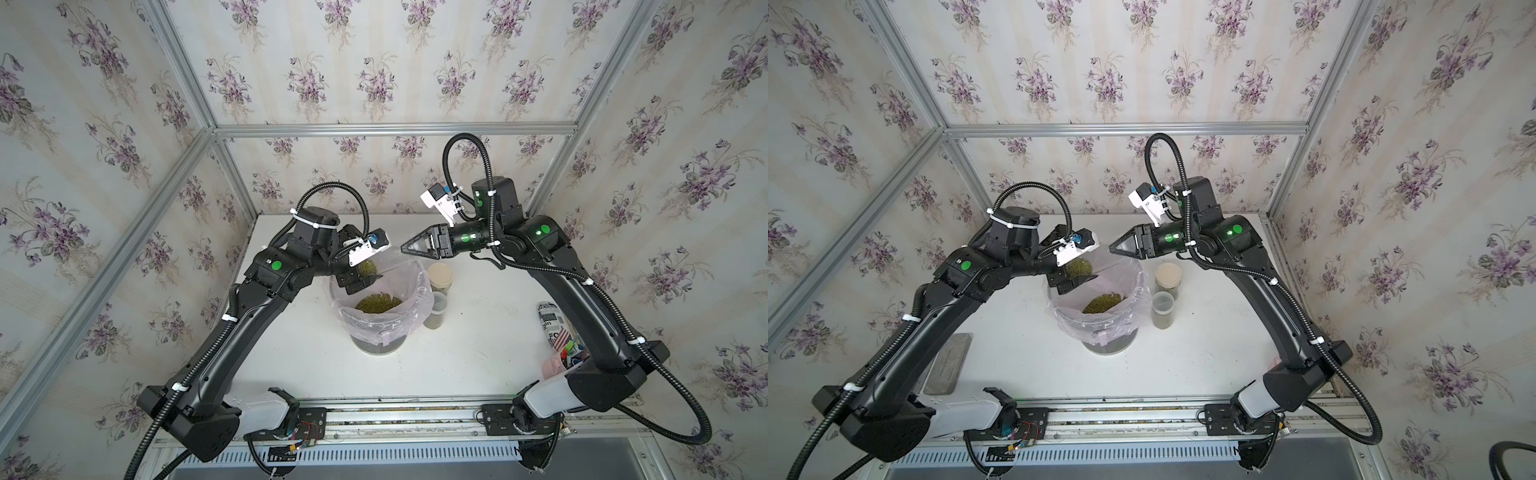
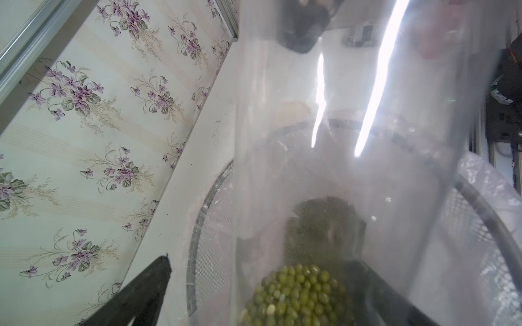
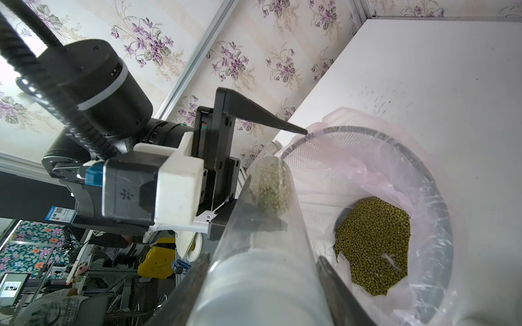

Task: Empty moldy mung beans from jars
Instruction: Pick up the jar from the center of the board.

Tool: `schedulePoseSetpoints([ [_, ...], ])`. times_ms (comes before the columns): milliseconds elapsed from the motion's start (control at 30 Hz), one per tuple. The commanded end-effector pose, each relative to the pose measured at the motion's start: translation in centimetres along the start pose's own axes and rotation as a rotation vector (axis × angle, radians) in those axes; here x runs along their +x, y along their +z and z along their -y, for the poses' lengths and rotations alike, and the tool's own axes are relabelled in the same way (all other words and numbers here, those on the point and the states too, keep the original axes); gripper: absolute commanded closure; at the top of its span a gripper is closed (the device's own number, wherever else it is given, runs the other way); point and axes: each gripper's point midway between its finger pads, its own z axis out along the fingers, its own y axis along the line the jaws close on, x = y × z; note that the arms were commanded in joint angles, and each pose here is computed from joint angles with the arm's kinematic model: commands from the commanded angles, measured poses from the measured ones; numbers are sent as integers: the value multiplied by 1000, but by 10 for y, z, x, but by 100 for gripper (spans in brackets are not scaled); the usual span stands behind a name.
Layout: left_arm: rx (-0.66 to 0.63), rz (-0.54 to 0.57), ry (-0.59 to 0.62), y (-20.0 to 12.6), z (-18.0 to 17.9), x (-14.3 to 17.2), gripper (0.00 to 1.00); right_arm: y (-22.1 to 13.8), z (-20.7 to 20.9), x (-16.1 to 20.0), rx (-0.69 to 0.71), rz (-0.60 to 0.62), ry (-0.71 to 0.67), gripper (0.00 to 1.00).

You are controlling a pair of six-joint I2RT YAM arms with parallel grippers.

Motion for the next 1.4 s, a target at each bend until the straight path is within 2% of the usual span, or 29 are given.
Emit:
schedulePoseSetpoints([
  [0,7,25,20,-2,2,-4,9,0,-7,-10,-26,24,-33,63],
  [433,16,42,19,-2,3,-8,20,3,-2,-16,-21,42,-17,64],
  [967,5,50,24,-4,4,-8,41,3,-2,-22,-26,62,-11,65],
  [1167,6,48,23,-2,4,-7,44,2,-2,-22,-24,64,-10,64],
  [1233,6,48,23,-1,4,-7,52,2,-3,-22,-25,65,-12,63],
  [1367,4,48,21,-1,3,-7,55,2,-3,-22,-27,64,-11,62],
])
